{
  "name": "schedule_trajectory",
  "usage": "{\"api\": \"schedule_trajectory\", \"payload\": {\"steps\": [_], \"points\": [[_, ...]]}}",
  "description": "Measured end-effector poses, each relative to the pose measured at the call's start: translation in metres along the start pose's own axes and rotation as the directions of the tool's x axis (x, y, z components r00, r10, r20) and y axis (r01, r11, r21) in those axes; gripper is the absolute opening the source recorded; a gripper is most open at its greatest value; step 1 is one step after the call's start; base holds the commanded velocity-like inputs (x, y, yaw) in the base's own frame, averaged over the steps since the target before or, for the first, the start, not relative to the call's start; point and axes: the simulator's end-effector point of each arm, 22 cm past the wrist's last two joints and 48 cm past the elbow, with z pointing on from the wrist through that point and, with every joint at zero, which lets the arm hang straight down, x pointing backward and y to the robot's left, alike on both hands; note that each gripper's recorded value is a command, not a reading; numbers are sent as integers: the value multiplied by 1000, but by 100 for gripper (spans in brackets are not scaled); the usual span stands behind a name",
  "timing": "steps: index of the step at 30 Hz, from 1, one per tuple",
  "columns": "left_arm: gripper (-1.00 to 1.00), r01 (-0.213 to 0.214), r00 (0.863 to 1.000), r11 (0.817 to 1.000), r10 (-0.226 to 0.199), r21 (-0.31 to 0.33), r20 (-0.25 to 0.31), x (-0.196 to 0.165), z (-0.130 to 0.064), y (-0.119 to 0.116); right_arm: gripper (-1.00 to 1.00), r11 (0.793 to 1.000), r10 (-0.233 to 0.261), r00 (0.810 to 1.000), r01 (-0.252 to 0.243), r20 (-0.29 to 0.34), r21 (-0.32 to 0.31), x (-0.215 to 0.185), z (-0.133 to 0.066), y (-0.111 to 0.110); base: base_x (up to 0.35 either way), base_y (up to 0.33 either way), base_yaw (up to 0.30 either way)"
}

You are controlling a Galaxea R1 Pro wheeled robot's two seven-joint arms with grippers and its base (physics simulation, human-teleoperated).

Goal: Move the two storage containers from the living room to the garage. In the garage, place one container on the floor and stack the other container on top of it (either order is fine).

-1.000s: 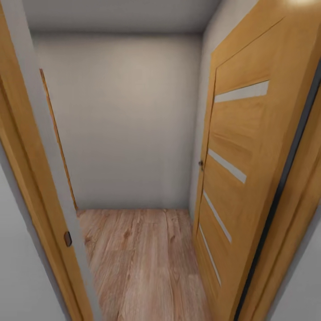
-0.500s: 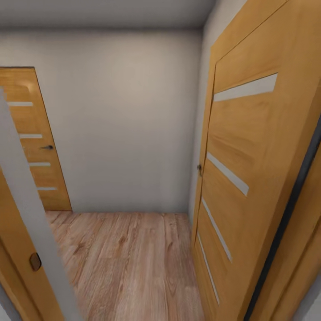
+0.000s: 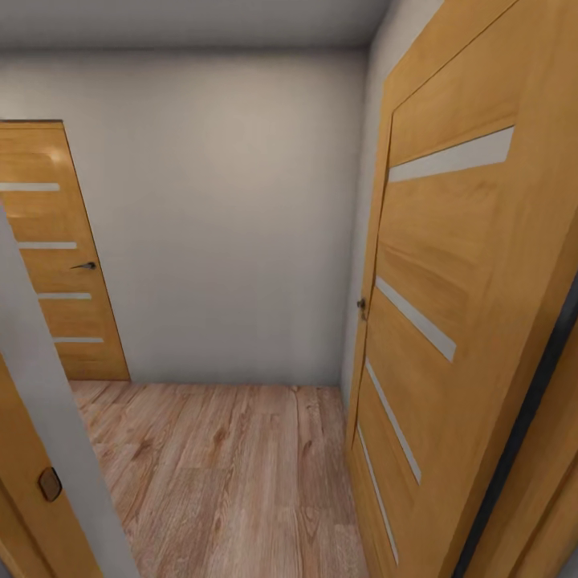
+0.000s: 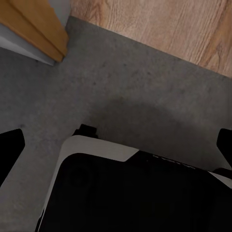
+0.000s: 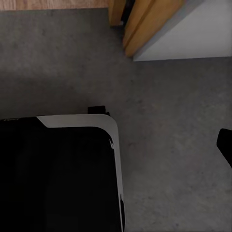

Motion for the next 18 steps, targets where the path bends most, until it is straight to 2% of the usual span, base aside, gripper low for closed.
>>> {"api": "schedule_trajectory", "payload": {"steps": [7,18], "points": [[100,3,1000,1000,-3,9,-3,1,0,-2,100,1000,0,1000,0,0,1,0,0,0,40,0,0],[100,4,1000,1000,-4,8,-7,2,0,-2,100,1000,4,1000,-4,0,2,0,0,0,291,0,0]]}}
